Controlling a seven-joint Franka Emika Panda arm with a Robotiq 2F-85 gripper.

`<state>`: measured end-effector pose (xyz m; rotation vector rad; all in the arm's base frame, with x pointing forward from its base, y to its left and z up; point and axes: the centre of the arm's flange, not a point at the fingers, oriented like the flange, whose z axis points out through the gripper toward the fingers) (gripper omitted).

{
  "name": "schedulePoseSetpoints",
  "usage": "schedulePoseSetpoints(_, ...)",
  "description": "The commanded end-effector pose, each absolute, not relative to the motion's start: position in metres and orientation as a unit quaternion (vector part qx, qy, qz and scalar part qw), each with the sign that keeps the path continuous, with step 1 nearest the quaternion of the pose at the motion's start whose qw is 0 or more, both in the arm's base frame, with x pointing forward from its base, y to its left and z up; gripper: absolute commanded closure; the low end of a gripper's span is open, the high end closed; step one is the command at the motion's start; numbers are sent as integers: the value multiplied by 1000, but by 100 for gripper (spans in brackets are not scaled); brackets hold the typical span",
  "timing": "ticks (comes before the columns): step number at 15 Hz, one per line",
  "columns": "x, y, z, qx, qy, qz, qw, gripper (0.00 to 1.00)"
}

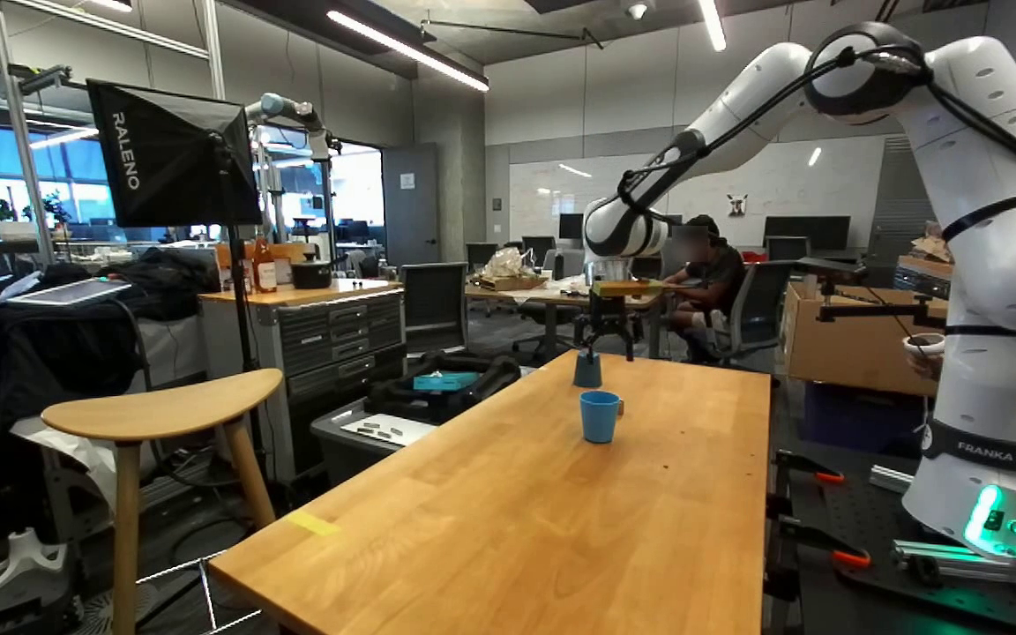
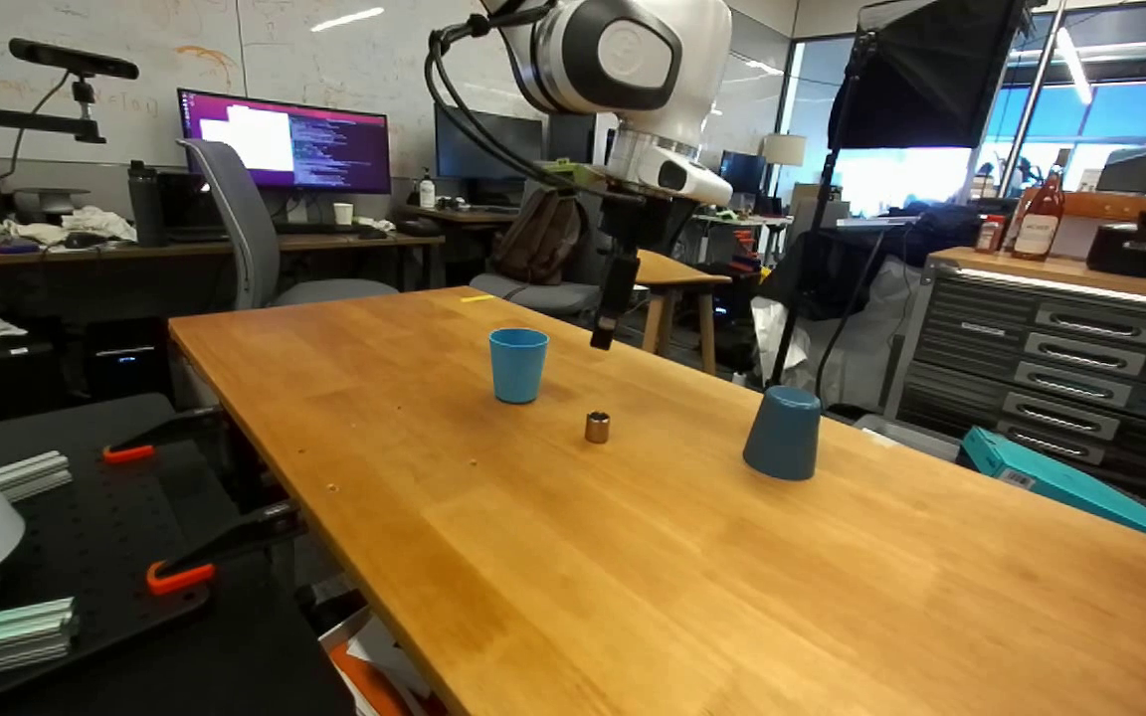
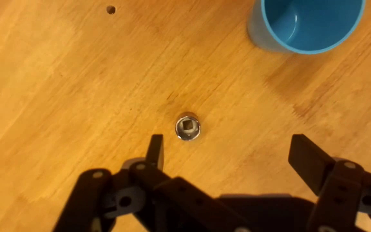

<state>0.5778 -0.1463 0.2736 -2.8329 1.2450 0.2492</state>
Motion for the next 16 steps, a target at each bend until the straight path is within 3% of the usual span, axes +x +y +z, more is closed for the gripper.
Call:
schedulePoseSetpoints(1, 584, -155, 240, -894, 439, 87, -1, 0)
schedulePoseSetpoints(11, 572, -154, 182, -883, 462, 79, 9, 0)
schedulePoseSetpoints(12, 572, -154, 180, -881, 465, 84, 13, 25)
schedulePoseSetpoints(13, 571, -155, 178, -879, 468, 86, 15, 26)
schedulePoseSetpoints(16, 569, -159, 175, -876, 475, 87, 19, 50)
